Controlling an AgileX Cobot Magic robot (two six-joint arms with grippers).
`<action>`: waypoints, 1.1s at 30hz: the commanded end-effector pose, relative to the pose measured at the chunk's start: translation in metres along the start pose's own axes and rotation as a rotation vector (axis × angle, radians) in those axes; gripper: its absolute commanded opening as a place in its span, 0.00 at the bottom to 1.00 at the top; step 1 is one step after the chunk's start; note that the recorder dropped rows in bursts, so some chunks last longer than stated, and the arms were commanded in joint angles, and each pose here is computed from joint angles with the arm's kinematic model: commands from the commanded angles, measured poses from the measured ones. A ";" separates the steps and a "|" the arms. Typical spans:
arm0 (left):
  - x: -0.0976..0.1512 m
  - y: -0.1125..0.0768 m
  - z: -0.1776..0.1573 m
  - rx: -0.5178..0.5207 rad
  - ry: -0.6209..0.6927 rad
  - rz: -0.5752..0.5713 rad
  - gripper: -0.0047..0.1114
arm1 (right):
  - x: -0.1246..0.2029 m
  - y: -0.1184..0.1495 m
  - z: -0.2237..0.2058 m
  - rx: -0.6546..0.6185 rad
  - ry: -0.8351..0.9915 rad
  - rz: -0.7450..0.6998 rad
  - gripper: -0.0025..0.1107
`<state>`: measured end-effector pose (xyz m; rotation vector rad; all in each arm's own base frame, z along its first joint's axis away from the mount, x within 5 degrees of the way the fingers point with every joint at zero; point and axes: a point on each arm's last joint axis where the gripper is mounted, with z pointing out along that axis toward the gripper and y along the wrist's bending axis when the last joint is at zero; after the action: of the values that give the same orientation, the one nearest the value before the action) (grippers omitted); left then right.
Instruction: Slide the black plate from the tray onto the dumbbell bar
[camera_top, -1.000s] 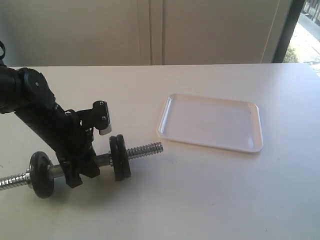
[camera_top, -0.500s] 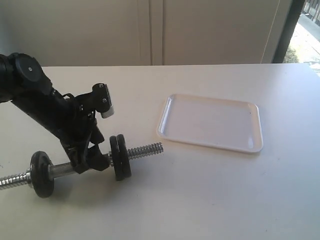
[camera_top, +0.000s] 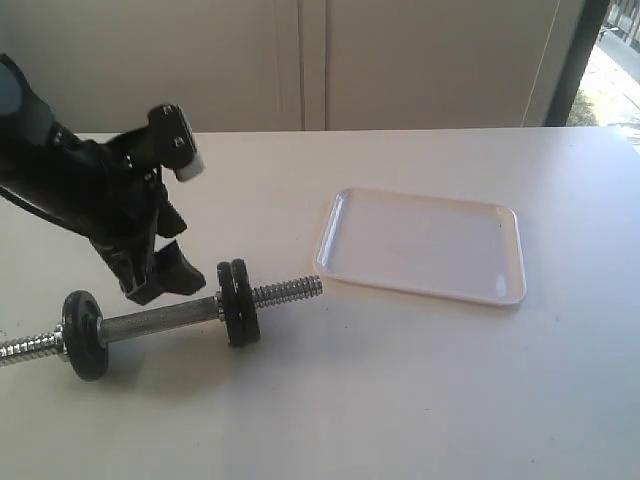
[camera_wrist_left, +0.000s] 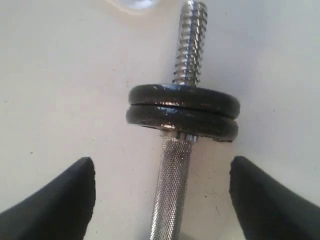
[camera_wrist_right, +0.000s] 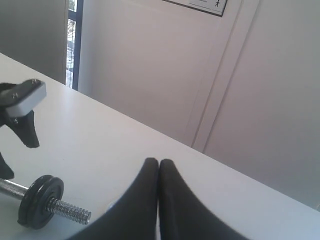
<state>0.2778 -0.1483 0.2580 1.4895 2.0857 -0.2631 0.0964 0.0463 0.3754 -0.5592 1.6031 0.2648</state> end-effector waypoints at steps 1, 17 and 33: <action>-0.011 -0.011 -0.043 -0.052 -0.092 -0.149 0.59 | 0.000 0.000 -0.001 0.007 -0.010 0.001 0.02; -0.020 -0.034 -0.117 -0.165 -0.291 -0.284 0.04 | 0.000 0.000 -0.001 0.007 -0.010 0.001 0.02; -0.020 -0.034 -0.117 -0.165 -0.291 -0.282 0.04 | 0.000 0.000 -0.001 0.007 -0.010 0.001 0.02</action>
<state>0.2166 -0.1224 0.3577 1.0009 2.0215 -0.3616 0.0964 0.0463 0.3754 -0.5592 1.6031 0.2648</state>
